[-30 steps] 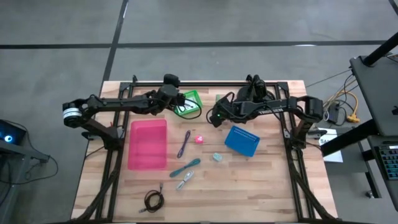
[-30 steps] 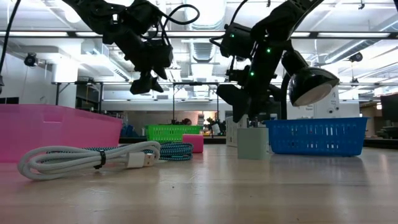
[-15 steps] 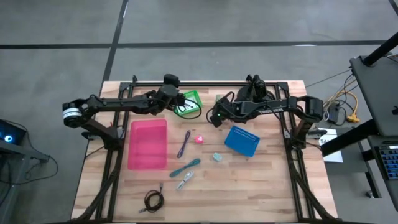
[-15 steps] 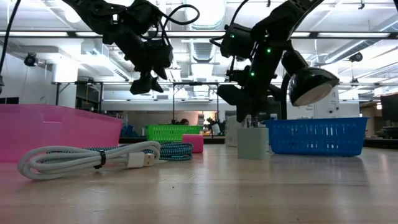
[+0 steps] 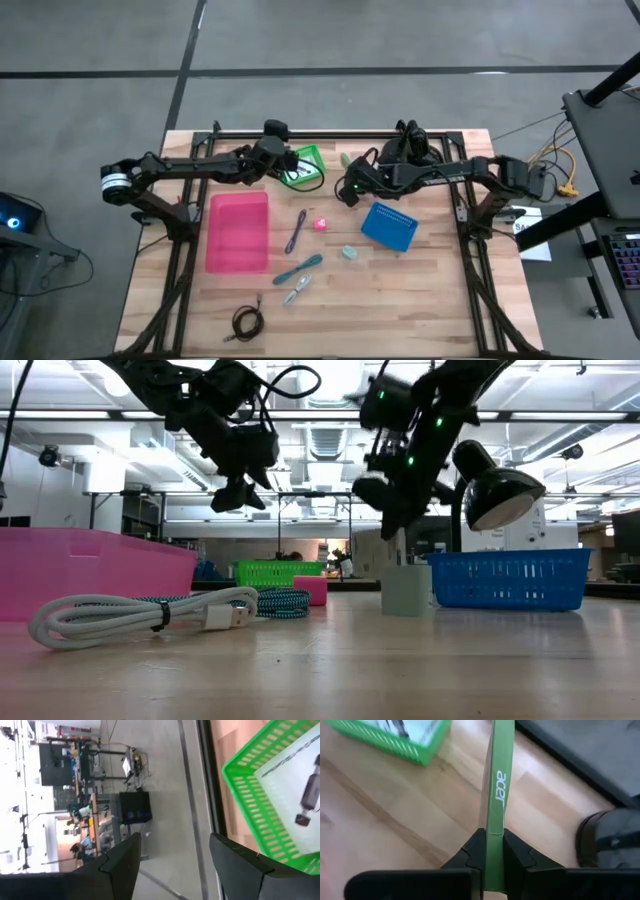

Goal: Pick and place items into bin
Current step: Put the card reader box into the green bin

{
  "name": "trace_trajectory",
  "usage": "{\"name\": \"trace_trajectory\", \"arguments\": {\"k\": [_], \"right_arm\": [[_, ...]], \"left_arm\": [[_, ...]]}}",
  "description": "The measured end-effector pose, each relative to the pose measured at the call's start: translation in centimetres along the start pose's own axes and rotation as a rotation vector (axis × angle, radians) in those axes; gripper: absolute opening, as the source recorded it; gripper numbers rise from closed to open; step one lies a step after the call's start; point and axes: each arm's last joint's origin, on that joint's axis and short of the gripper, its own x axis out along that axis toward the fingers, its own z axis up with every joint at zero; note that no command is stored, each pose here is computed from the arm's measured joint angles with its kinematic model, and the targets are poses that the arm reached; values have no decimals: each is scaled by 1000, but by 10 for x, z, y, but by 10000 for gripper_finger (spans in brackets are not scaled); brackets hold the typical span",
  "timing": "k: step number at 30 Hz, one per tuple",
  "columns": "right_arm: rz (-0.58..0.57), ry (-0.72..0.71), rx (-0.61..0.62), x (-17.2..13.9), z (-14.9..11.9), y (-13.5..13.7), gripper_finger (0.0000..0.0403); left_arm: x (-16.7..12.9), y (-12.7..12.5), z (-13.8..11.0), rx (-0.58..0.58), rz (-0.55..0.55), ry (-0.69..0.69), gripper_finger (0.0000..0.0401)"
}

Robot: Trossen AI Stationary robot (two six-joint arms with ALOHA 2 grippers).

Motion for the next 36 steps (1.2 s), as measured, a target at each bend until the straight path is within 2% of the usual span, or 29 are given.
{"name": "trace_trajectory", "arguments": {"k": [4,9,11,14,18,22,25,29,33,36], "right_arm": [[0,-70,-48,-25,-1,5,24],[5,-166,-115,-56,-12,16,24],[-34,-216,-169,-65,-20,20,24],[-151,-307,-215,-72,-35,24,24],[-187,-373,-250,-71,-54,26,24],[-138,-473,-308,-65,-66,34,24],[-73,-579,-350,-65,-69,37,24],[-2,-707,-453,-64,-77,35,24],[150,-816,-522,-63,-87,31,24],[168,-859,-549,-61,-93,26,24]], "left_arm": [[0,-1,1,-35,-27,-45,219],[-5,-3,3,-98,-134,-188,219],[-10,1,2,-140,-160,-242,219],[-19,8,2,-202,-179,-321,219],[-35,16,-1,-261,-240,-491,219],[-51,21,-3,-310,-333,-677,219],[-58,23,-4,-319,-379,-759,219],[-59,23,-5,-354,-396,-761,219],[-56,18,-4,-348,-425,-744,219],[-51,13,-2,-341,-450,-730,219]]}}
